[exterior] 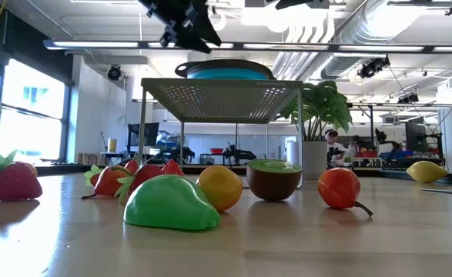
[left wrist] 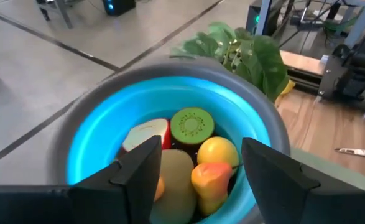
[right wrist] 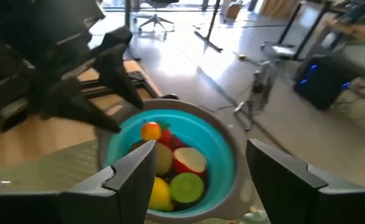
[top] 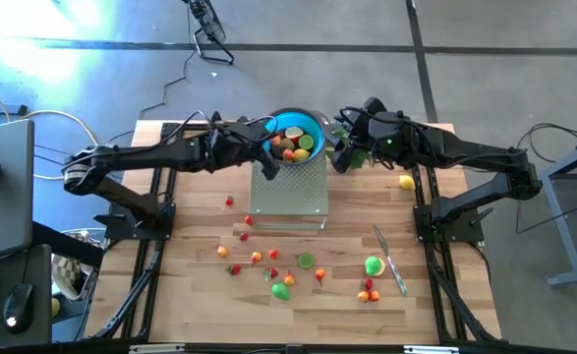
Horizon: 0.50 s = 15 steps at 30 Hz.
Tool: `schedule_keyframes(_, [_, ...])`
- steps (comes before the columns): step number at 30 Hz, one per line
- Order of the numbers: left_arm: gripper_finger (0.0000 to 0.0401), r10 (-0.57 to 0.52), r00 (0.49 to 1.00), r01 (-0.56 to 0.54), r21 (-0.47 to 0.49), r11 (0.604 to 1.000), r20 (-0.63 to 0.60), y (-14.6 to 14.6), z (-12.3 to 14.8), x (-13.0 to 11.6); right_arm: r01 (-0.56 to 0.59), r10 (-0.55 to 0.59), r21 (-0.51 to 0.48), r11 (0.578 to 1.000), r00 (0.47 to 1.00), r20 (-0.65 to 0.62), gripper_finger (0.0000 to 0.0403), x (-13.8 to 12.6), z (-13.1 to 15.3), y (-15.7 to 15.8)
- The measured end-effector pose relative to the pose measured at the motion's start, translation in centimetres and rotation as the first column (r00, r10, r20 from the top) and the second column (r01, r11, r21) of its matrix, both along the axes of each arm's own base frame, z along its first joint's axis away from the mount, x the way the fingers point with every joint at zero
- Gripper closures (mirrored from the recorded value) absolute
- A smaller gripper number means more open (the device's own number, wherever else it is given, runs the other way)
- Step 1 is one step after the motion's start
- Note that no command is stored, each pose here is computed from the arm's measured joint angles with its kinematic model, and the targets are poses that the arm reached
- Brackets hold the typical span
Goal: Pick & Place Fruit
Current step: Put the green pear in the blue bowl on the shelf
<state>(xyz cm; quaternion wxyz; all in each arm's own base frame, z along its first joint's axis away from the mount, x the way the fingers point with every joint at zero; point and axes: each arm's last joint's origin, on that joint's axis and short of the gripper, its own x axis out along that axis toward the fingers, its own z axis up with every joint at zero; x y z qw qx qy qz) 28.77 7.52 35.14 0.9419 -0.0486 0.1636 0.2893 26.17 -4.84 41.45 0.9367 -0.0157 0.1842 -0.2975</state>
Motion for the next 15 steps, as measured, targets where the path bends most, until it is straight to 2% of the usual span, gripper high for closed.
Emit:
schedule_keyframes(4, [0.0211, 0.003, 1.0, -0.004, -0.021, 1.0, -0.002, -0.5, 1.2, -2.1, -0.057, 0.052, 0.096, 0.994, 0.997, 0.049, 0.0164, 0.1, 0.0, 0.2])
schedule_keyframes(9, [0.0263, -0.033, 0.999, 0.032, -0.047, 0.998, -0.018, -1.7, 2.3, -4.5, -0.124, 0.112, 0.187, 0.975, 0.991, 0.074, 0.0164, 0.3, -0.3, 1.7])
schedule_keyframes(15, [0.0327, -0.107, 0.994, 0.106, -0.043, 0.993, -0.014, -3.8, 3.0, -5.8, -0.077, 0.054, 0.256, 0.964, 0.994, 0.094, 0.0164, 0.2, -0.6, 4.8])
